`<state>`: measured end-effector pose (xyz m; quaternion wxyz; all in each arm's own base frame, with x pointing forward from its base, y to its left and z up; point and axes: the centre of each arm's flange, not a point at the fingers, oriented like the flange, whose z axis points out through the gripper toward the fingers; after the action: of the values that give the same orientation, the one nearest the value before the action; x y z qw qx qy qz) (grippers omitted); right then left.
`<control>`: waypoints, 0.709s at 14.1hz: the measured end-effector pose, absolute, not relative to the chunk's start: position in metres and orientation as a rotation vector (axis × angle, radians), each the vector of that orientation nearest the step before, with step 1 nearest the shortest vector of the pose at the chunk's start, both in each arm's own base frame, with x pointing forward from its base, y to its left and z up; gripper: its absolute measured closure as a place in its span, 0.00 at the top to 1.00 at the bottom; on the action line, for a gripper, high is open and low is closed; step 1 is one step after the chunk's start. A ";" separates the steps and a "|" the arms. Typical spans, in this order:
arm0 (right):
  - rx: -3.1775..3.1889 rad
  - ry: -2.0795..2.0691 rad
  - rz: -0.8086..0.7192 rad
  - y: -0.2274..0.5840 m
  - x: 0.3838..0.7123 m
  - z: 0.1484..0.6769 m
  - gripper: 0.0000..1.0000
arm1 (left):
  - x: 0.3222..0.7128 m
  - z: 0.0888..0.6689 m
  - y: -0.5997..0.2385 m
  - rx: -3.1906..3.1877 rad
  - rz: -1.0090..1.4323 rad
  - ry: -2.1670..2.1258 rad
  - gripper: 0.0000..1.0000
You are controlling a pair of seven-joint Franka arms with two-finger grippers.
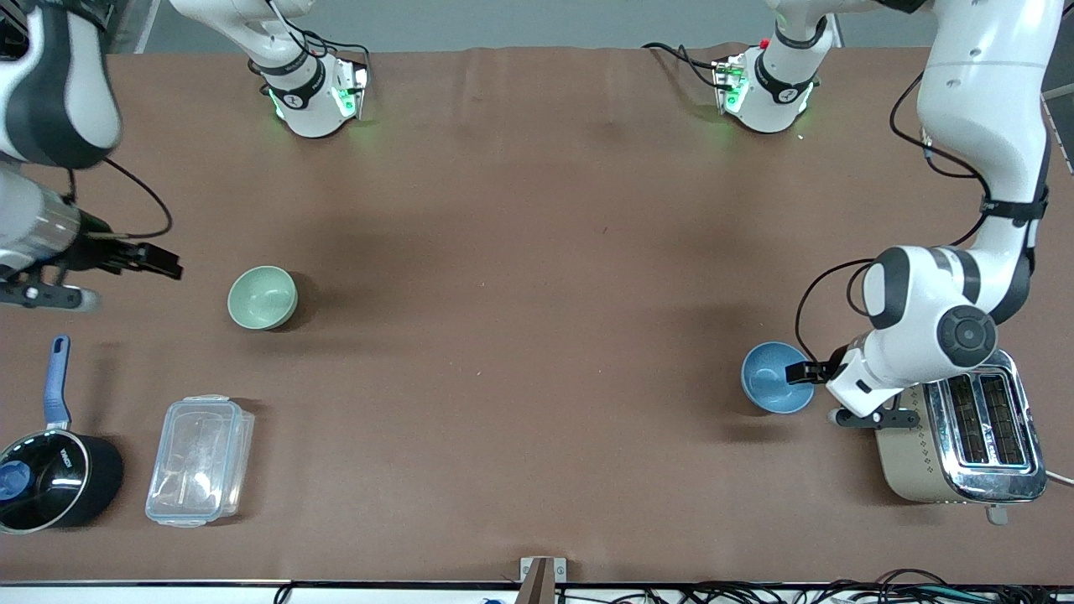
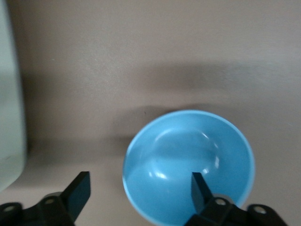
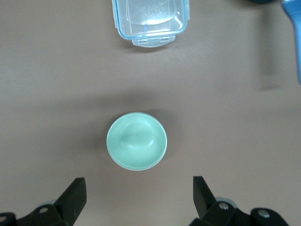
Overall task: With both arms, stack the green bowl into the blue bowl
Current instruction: 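Grip the blue bowl with the left gripper while the right gripper grips the green bowl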
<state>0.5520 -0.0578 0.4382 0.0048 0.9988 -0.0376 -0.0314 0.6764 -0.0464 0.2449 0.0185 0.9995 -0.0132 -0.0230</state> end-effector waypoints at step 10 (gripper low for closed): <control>3.086 -0.014 0.031 -0.087 0.519 0.239 1.00 | 0.679 0.228 -0.050 3.093 -0.059 -0.043 0.05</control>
<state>0.5194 -0.0869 0.2393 0.0279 0.9995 -0.0045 0.0101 0.6795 -0.0503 0.2277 0.0239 0.9994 -0.0139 -0.0191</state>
